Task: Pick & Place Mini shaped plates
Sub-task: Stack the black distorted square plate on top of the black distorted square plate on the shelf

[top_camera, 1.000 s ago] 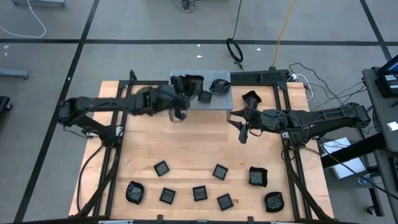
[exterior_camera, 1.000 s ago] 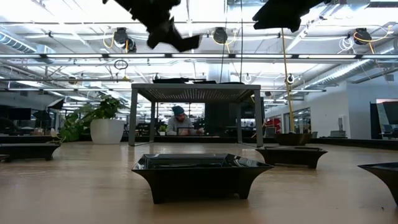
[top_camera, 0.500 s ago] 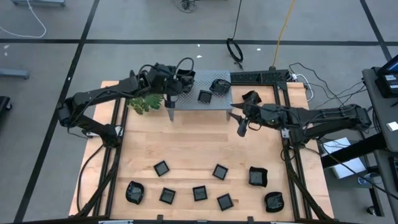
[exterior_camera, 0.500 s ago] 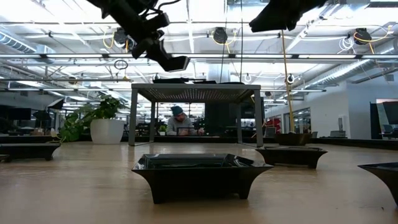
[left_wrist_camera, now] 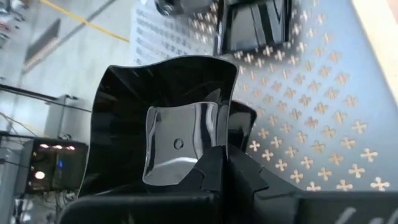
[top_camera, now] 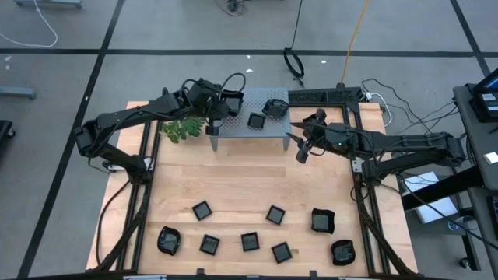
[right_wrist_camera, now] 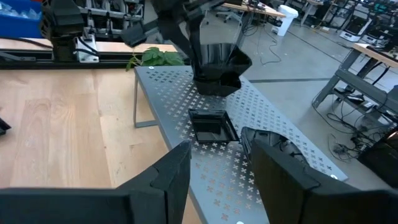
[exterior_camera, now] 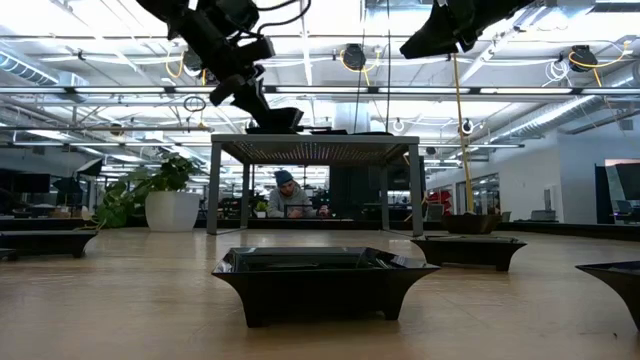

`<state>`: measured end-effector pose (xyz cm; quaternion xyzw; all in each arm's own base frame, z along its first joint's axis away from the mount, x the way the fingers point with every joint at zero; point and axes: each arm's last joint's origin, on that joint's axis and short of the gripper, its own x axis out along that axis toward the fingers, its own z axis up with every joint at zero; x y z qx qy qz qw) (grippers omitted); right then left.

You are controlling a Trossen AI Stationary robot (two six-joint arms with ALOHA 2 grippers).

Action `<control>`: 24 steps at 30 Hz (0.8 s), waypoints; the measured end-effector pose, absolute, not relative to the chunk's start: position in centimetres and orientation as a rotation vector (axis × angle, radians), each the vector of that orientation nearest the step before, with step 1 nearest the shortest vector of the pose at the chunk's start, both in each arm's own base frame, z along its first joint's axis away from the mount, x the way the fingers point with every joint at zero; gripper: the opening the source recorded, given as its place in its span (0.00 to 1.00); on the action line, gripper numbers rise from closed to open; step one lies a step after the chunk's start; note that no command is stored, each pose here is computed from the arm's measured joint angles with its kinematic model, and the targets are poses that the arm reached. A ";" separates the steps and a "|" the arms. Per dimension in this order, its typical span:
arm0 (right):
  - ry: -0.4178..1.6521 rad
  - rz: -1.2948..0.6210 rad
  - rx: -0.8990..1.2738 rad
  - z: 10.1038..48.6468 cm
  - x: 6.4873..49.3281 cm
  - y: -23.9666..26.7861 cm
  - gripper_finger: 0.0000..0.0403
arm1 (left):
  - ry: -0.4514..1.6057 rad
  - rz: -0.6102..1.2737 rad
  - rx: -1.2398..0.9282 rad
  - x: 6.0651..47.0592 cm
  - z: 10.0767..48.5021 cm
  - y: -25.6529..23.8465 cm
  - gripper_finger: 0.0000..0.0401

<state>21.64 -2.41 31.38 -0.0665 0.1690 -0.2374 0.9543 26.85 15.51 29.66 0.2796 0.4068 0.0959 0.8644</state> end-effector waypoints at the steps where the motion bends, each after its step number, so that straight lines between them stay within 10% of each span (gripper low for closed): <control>1: 0.343 -0.483 -0.135 31.4 21.6 -2.4 0.38 | 0.857 0.199 0.586 26.9 29.5 15.6 0.03; 24: 0.344 -0.480 -0.135 31.4 21.6 -2.4 0.38 | 0.850 0.278 0.527 26.9 29.9 15.2 0.24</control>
